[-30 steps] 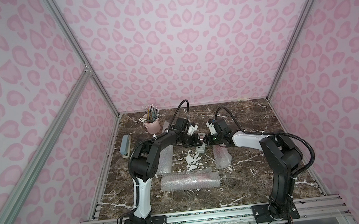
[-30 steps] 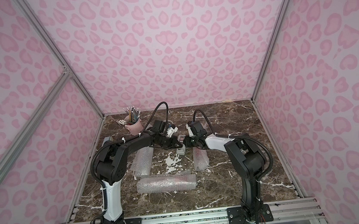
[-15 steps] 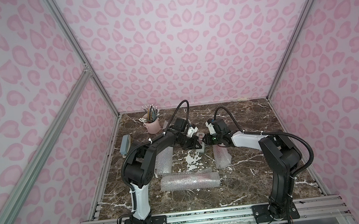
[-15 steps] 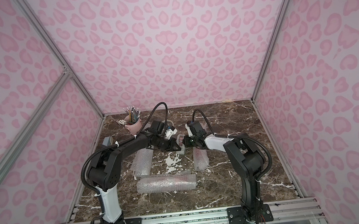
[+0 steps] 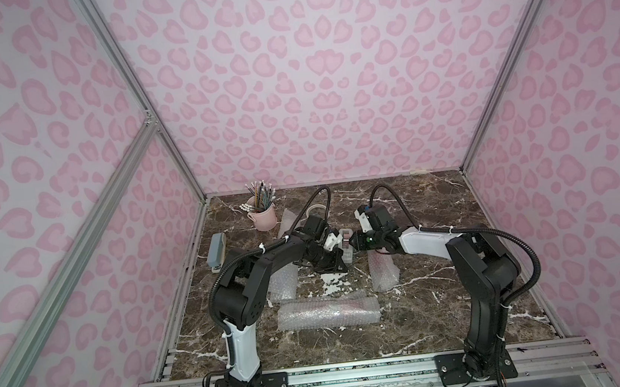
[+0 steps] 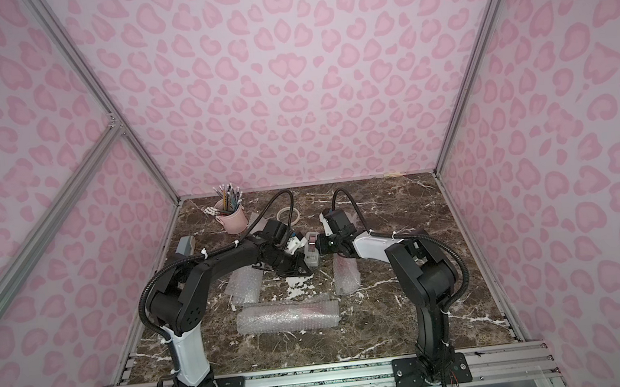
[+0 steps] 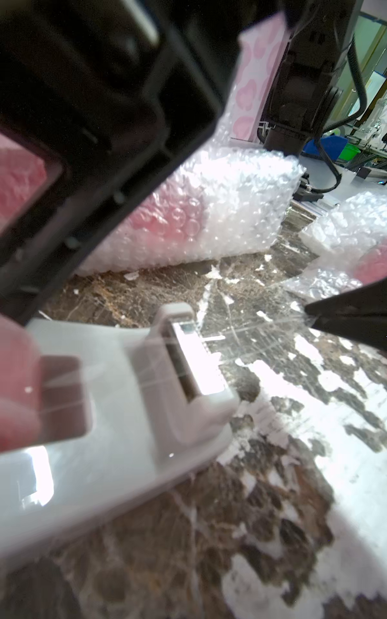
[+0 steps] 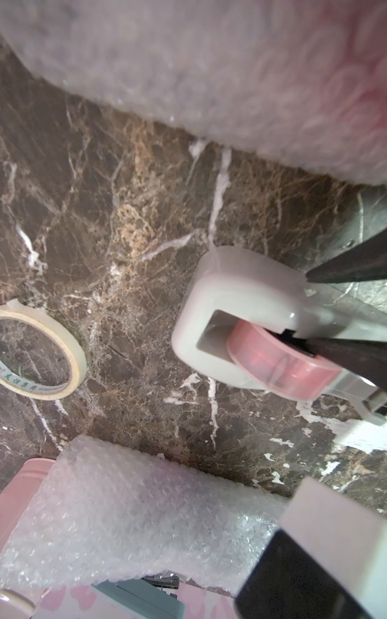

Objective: Wrap wine bottles in bubble wrap
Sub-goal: Tear off the tape using the Tape Cutter.

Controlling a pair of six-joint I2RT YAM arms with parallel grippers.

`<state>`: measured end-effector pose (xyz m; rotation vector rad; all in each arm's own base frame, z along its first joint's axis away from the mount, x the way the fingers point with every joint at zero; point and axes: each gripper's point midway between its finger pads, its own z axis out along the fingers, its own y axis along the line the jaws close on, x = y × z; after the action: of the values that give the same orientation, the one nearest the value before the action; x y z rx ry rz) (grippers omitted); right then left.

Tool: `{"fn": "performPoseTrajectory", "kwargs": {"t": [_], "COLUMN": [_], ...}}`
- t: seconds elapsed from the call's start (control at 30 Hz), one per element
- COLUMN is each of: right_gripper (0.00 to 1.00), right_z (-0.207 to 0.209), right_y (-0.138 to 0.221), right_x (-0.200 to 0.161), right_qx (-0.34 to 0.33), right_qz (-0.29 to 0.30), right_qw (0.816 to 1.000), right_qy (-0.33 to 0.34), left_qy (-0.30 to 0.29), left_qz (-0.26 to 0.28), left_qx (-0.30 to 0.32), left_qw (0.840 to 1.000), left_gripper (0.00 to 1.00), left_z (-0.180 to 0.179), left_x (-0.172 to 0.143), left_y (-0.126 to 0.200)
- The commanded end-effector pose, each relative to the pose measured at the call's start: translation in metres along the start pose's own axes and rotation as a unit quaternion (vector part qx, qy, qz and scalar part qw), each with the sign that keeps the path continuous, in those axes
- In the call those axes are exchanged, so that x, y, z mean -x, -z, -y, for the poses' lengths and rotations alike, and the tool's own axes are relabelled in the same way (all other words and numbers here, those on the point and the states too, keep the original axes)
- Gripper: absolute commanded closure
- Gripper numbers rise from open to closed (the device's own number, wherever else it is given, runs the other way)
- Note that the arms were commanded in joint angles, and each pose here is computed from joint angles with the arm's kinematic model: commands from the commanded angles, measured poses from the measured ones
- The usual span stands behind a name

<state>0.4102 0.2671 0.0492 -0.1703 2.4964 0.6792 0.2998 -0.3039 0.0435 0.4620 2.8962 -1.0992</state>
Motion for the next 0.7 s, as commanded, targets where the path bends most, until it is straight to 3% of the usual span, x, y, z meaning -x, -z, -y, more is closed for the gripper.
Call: {"fn": "performPoseTrajectory", "kwargs": {"t": [0.0,0.27,0.5,0.67], "right_gripper": [0.71,0.7,0.65,0.5], "right_z": [0.029,0.032,0.015,-0.024], "right_y": [-0.004,-0.002,0.012,0.046], "right_x": [-0.028,-0.027,-0.007,0.021], "right_qx": [-0.064,-0.075,-0.046,0.023], "right_qz": [-0.041,-0.038,-0.008,0.041], "right_qw": [0.997,0.996,0.999,0.996], "right_qy": [-0.004,0.0,0.019,0.081], "left_qy": [0.016,0.024,-0.008,-0.032], "left_qz": [-0.034,-0.048,-0.02,-0.01], "left_qx": [0.029,0.114,0.104,0.115], "left_qw": [0.999,0.992,0.994,0.993], "left_gripper": [0.97,0.97,0.97,0.97], "left_z": [-0.017,-0.058,-0.036,-0.016], "left_x": [-0.016,-0.022,-0.012,-0.009], "left_y": [-0.008,-0.019,0.004,0.033]}}
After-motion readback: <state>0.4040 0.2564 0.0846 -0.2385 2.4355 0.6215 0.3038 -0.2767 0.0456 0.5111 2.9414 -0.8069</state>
